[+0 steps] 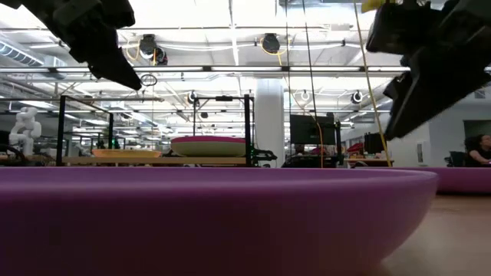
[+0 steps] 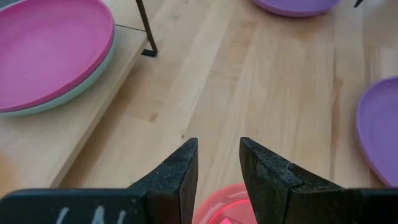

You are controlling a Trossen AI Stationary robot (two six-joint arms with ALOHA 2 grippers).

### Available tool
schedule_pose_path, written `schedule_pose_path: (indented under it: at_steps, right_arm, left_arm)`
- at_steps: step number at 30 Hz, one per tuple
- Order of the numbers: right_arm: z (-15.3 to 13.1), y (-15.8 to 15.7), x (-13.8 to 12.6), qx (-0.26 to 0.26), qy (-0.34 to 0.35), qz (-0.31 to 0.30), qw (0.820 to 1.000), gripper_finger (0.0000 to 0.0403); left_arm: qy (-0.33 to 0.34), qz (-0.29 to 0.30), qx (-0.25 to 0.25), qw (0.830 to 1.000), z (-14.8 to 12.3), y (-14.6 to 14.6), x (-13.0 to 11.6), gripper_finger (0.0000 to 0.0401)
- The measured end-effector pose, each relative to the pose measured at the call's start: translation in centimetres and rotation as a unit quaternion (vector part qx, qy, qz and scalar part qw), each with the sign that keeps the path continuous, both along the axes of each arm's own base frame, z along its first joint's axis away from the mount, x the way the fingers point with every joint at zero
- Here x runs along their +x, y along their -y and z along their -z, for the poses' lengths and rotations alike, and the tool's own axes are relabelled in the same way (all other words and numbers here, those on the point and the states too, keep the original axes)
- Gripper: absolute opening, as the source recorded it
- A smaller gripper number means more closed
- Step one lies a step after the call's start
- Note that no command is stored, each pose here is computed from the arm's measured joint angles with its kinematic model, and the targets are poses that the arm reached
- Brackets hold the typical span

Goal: Place and stack plates onto a shelf
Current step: Stack the top purple plate on the pink plate on the shelf

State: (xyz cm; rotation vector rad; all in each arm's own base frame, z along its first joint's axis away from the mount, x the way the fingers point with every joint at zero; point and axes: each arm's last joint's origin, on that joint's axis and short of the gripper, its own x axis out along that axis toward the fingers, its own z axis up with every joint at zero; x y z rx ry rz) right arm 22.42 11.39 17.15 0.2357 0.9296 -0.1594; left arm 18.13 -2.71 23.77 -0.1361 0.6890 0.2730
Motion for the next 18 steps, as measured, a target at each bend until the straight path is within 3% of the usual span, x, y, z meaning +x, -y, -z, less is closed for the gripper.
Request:
schedule_pose_path:
  at_steps: [7,18]
  right_arm:
    - [0.5,0.0,-0.5,-0.01,-0.032,0.0,0.999,0.0155]
    - [2.3,-0.3,-0.7,-0.072,-0.081,-0.041,0.993,0.0155]
  left_arm:
    - [0.0,0.005,0.0,1.0,0.0,0.2,0.0,0.0125]
    - [0.0,0.003,0.0,1.0,0.0,0.2,0.0,0.0125]
